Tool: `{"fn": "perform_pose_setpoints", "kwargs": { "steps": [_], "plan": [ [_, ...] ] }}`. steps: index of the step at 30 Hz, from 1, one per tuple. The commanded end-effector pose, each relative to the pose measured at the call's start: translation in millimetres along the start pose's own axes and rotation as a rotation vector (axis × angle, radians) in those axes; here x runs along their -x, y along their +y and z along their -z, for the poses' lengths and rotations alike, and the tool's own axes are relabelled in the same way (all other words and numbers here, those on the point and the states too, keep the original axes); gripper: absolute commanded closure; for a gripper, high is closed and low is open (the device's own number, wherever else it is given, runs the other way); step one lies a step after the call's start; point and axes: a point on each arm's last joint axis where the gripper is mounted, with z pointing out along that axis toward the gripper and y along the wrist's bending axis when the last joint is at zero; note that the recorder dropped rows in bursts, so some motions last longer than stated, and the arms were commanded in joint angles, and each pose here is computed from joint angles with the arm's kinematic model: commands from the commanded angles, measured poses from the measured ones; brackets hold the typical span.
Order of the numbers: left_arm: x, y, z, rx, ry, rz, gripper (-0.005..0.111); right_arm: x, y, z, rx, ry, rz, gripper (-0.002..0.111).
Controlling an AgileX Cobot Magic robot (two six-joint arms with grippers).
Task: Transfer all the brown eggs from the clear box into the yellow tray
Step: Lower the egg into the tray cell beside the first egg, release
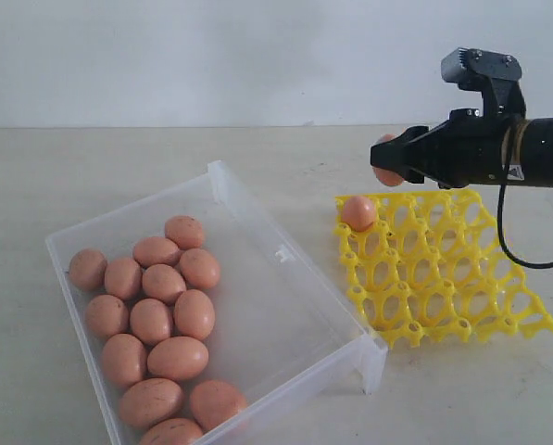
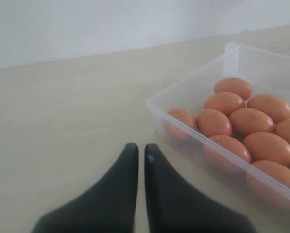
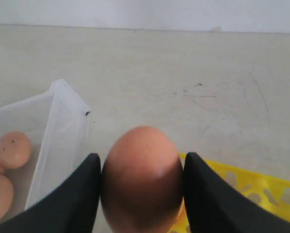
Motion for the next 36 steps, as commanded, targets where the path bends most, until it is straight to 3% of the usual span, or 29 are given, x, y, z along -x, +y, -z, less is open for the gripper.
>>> {"fn": "perform_pose_setpoints", "kwargs": {
  "steps": [1, 6, 10, 20, 36],
  "plan": [
    [0, -0.5, 0, -0.007, -0.005, 0.004, 0.103, 1, -20, 4, 0.0, 0.037, -0.002, 0.108],
    [0, -0.5, 0, -0.007, -0.005, 0.004, 0.103, -4, -28, 3, 0.024, 0.049, 0.086, 0.108],
    [0, -0.5, 0, -0.007, -0.005, 0.004, 0.103, -19, -29, -10, 0.126, 0.045, 0.174, 0.108],
    [0, -0.5, 0, -0.007, -0.005, 0.004, 0.103, -34, -44, -26, 0.078, 0.015, 0.191, 0.108],
    [0, -0.5, 0, -0.007, -0.005, 0.004, 0.103, -31, -51, -27, 0.001, -0.014, 0.191, 0.108]
  ]
}}
